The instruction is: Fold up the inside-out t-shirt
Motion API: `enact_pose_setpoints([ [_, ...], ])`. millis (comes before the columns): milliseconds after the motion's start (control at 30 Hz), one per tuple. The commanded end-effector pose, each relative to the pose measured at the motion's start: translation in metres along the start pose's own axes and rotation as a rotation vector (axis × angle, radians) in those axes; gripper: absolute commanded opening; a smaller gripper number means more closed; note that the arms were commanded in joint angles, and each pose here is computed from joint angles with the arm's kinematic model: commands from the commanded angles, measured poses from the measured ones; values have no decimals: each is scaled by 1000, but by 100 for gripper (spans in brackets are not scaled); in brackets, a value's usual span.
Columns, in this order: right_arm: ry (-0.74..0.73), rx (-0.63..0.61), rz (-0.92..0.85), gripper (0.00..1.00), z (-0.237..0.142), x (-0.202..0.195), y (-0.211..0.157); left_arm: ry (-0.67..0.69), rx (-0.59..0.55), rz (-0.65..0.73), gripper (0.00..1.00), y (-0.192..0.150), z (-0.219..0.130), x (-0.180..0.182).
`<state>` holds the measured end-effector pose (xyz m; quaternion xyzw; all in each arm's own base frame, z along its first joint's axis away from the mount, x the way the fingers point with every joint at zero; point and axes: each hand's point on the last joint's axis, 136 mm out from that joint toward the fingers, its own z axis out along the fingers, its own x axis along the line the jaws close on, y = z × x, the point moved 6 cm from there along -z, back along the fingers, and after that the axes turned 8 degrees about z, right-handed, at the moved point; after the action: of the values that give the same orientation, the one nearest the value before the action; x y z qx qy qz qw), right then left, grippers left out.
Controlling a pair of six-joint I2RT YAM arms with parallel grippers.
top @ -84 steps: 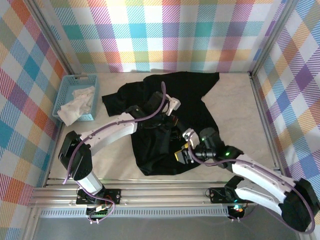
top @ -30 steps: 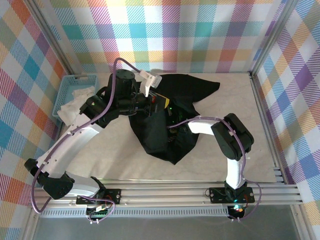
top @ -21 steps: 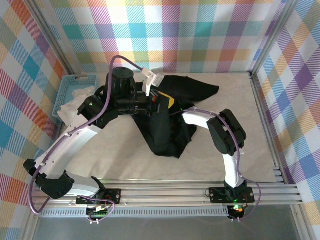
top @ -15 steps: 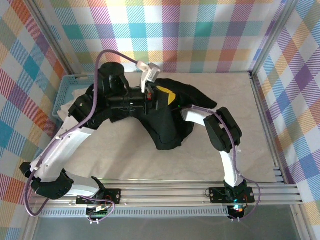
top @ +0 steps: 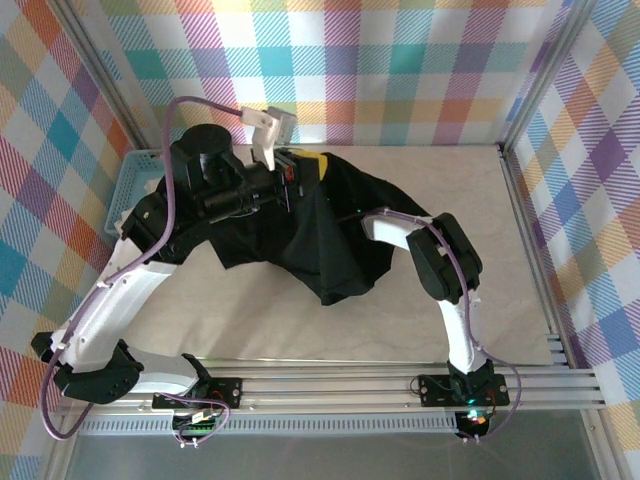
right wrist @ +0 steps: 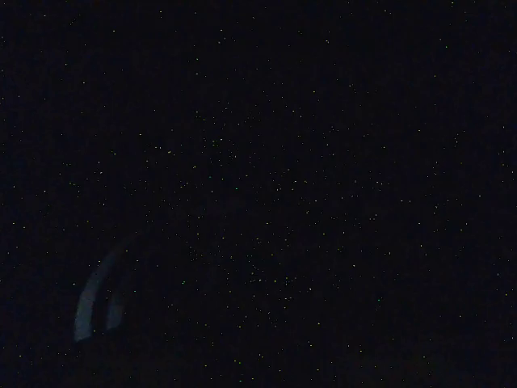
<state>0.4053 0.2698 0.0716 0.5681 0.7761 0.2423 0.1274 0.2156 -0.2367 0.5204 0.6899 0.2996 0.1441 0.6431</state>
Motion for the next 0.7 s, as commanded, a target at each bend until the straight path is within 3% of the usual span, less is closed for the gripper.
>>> enact_pose_setpoints([
  [0,51,178,-1,17,9,-13,-45,257,-122,34,0,22,-28,24],
  [100,163,102,12,0,-18,-12,-29,421,-118,30,0,18,-30,50],
  [400,429,-148,-52,0,-123,13,6,804,20,20,0,-21,-6,143],
  [667,668,-218,-49,0,-161,41,21,885,250,-102,0,-95,57,240],
])
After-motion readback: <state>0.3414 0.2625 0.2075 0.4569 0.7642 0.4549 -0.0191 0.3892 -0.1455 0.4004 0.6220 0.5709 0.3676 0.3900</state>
